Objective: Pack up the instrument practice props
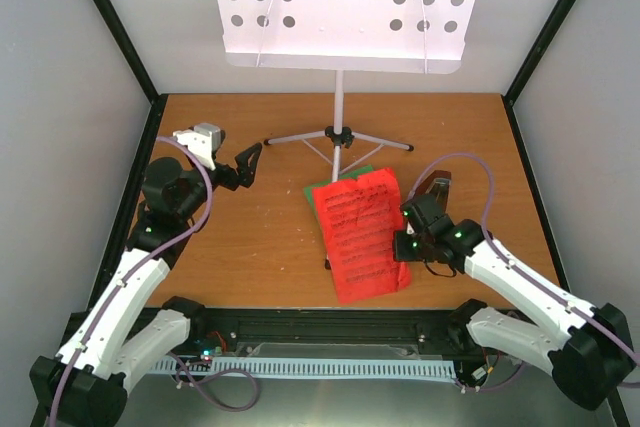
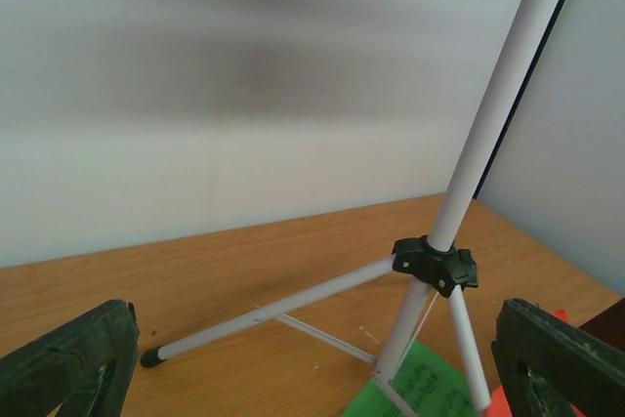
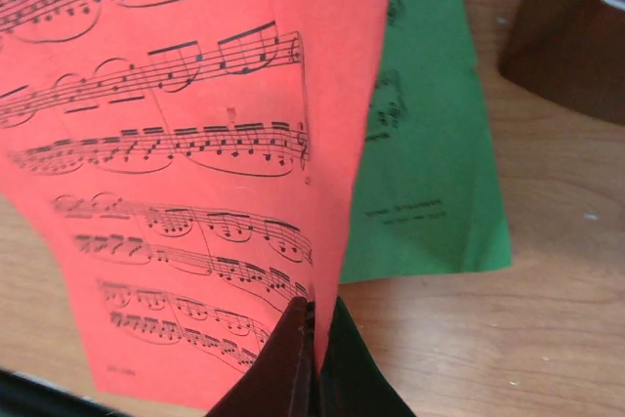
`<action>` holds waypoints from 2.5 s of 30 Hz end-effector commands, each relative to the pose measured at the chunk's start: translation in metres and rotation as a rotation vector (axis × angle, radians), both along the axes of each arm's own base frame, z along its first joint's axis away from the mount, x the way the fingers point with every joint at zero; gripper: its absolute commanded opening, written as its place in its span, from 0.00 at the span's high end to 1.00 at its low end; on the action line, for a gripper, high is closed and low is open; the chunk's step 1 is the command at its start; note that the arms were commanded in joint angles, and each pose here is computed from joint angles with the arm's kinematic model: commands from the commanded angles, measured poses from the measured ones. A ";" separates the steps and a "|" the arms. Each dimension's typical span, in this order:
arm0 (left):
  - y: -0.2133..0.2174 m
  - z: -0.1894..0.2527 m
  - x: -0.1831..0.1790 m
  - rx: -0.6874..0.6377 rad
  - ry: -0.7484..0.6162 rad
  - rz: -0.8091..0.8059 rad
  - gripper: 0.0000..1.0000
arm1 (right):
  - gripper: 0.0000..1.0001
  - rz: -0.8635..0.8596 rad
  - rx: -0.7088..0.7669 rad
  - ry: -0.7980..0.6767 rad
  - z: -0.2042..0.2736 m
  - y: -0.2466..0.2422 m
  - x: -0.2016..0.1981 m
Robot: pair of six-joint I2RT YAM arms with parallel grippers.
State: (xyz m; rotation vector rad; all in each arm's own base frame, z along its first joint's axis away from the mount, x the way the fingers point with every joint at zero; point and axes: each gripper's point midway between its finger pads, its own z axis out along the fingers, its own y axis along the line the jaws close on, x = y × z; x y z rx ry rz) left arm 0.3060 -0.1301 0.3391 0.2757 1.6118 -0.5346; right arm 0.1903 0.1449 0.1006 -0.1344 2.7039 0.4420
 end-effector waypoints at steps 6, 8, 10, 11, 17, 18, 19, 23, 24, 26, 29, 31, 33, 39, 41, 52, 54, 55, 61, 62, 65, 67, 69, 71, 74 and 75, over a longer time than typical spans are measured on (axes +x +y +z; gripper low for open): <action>0.007 0.005 0.000 0.072 -0.045 0.039 0.01 | 0.97 -0.181 -0.162 -0.009 -0.001 -0.031 0.016; 0.007 0.006 -0.001 0.070 -0.048 0.041 0.01 | 0.97 -0.200 -0.176 -0.013 0.000 -0.035 0.017; 0.007 0.006 -0.002 0.068 -0.048 0.039 0.01 | 0.97 -0.212 -0.187 -0.013 0.000 -0.037 0.018; 0.007 0.006 -0.002 0.068 -0.048 0.036 0.01 | 0.97 -0.217 -0.190 -0.012 0.000 -0.038 0.018; 0.007 0.007 -0.004 0.065 -0.050 0.033 0.01 | 0.97 -0.237 -0.213 0.003 -0.002 -0.043 0.016; 0.007 0.007 -0.004 0.065 -0.051 0.033 0.01 | 0.97 -0.243 -0.220 0.005 -0.002 -0.044 0.015; 0.007 0.007 -0.005 0.065 -0.051 0.034 0.01 | 0.97 -0.247 -0.225 0.005 -0.001 -0.046 0.014; 0.008 0.009 -0.006 0.062 -0.054 0.036 0.01 | 0.97 -0.268 -0.224 0.000 0.001 -0.050 0.012; 0.008 0.009 -0.006 0.060 -0.054 0.034 0.00 | 0.97 -0.272 -0.221 0.000 0.001 -0.050 0.012; 0.008 0.010 -0.007 0.058 -0.055 0.032 0.00 | 0.97 -0.275 -0.211 0.003 0.001 -0.049 0.011; 0.007 0.009 -0.009 0.054 -0.055 0.026 0.01 | 0.97 -0.274 -0.188 0.008 0.000 -0.046 0.010; 0.006 0.010 -0.009 0.051 -0.055 0.022 0.01 | 0.97 -0.274 -0.180 0.014 -0.002 -0.045 0.009; 0.006 0.009 -0.008 0.052 -0.051 0.021 0.01 | 0.97 -0.274 -0.177 0.020 -0.004 -0.045 0.007; 0.005 0.009 -0.009 0.048 -0.049 0.016 0.01 | 0.97 -0.287 -0.169 0.023 -0.001 -0.049 0.001; 0.004 0.008 -0.009 0.047 -0.047 0.012 0.01 | 0.97 -0.293 -0.158 0.021 -0.001 -0.049 0.000; 0.003 0.005 -0.007 0.048 -0.036 0.006 0.01 | 0.97 -0.318 -0.152 0.045 -0.001 -0.055 -0.012; 0.003 0.004 -0.006 0.050 -0.035 0.007 0.00 | 0.97 -0.318 -0.146 0.038 0.000 -0.056 -0.012; 0.003 0.004 -0.006 0.050 -0.034 0.009 0.01 | 0.97 -0.319 -0.140 0.037 0.000 -0.055 -0.011; 0.001 0.004 -0.006 0.046 -0.032 -0.004 0.00 | 0.97 -0.267 0.008 0.014 0.001 -0.021 0.005; 0.000 0.004 -0.007 0.044 -0.030 -0.010 0.00 | 0.97 -0.258 0.039 0.007 0.004 -0.014 0.009; -0.004 0.004 -0.007 0.038 -0.025 -0.031 0.01 | 0.97 -0.232 0.093 -0.014 0.012 0.002 0.020; -0.005 0.002 -0.006 0.038 -0.020 -0.041 0.01 | 0.97 -0.220 0.101 -0.026 0.013 0.008 0.028; -0.006 0.000 -0.006 0.038 -0.014 -0.047 0.00 | 0.97 -0.207 0.100 -0.030 0.009 0.013 0.035; -0.007 -0.002 -0.005 0.039 -0.007 -0.047 0.00 | 0.97 -0.187 0.099 -0.030 0.003 0.019 0.040; -0.008 -0.009 0.000 0.040 0.019 -0.044 0.00 | 0.97 -0.168 0.090 -0.039 -0.004 0.024 0.048; -0.009 -0.010 0.001 0.037 0.028 -0.047 0.01 | 0.97 -0.162 0.088 -0.052 -0.004 0.026 0.051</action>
